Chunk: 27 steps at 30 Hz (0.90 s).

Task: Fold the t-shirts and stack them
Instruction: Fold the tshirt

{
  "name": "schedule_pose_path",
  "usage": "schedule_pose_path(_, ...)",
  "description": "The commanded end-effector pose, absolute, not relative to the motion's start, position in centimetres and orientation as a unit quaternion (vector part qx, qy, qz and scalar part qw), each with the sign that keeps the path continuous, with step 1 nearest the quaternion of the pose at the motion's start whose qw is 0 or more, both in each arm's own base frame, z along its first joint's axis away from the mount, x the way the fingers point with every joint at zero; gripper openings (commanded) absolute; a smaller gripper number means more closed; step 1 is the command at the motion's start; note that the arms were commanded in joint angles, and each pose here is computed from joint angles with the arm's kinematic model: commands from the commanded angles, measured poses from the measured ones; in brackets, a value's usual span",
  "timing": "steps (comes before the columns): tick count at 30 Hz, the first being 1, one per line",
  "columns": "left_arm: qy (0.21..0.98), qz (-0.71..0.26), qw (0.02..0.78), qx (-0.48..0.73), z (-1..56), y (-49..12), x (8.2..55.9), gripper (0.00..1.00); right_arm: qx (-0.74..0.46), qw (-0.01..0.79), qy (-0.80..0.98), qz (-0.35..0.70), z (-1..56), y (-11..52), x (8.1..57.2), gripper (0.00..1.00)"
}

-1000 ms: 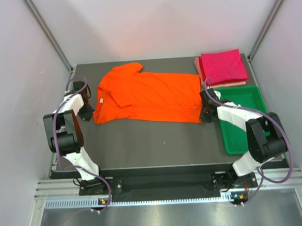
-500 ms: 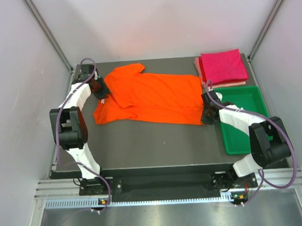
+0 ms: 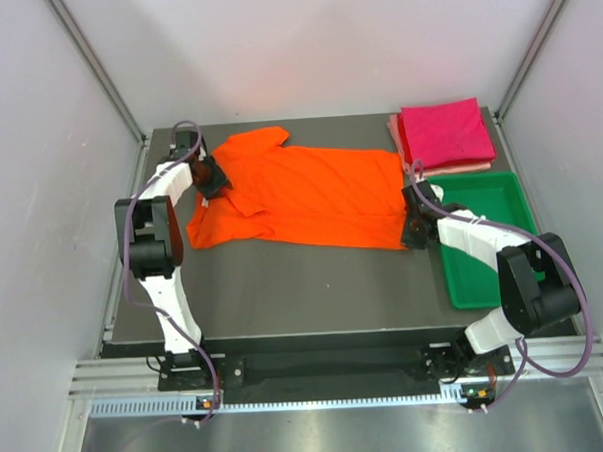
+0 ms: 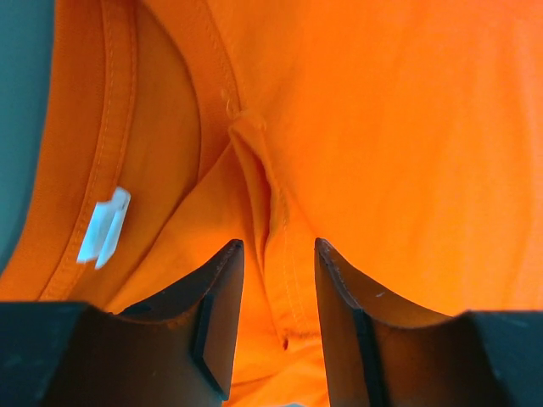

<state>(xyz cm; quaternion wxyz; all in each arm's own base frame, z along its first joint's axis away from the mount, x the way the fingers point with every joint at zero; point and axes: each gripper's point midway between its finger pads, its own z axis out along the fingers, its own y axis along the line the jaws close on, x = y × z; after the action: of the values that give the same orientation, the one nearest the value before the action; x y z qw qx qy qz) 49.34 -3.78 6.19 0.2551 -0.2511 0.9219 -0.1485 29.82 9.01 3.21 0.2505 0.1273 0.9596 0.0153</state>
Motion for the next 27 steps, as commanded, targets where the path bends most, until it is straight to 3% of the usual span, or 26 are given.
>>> schedule_pose_path(1, 0.904, -0.159, 0.306, -0.251, 7.7, -3.5, 52.5, 0.44, 0.118, 0.271, 0.955, 0.019, 4.0, 9.1, 30.2, 0.00)
schedule_pose_path(11, 0.913, -0.128, 0.298, -0.247, 6.1, -2.5, 54.0, 0.41, 0.117, 0.268, 0.956, 0.013, 3.8, 8.9, 30.0, 0.00)
schedule_pose_path(14, 0.911, -0.140, 0.311, -0.232, 6.9, -2.9, 54.8, 0.22, 0.117, 0.266, 0.957, 0.013, 3.6, 8.9, 29.9, 0.00)
schedule_pose_path(15, 0.908, -0.146, 0.320, -0.227, 7.5, -3.0, 55.3, 0.09, 0.118, 0.264, 0.957, 0.013, 3.5, 8.9, 29.9, 0.00)
schedule_pose_path(17, 0.905, -0.158, 0.339, -0.205, 8.4, -3.6, 56.1, 0.01, 0.118, 0.263, 0.957, 0.014, 3.4, 9.0, 29.9, 0.00)
schedule_pose_path(27, 0.898, -0.221, 0.374, -0.065, 11.3, -8.6, 57.1, 0.00, 0.118, 0.255, 0.960, 0.012, 2.9, 9.1, 30.0, 0.00)
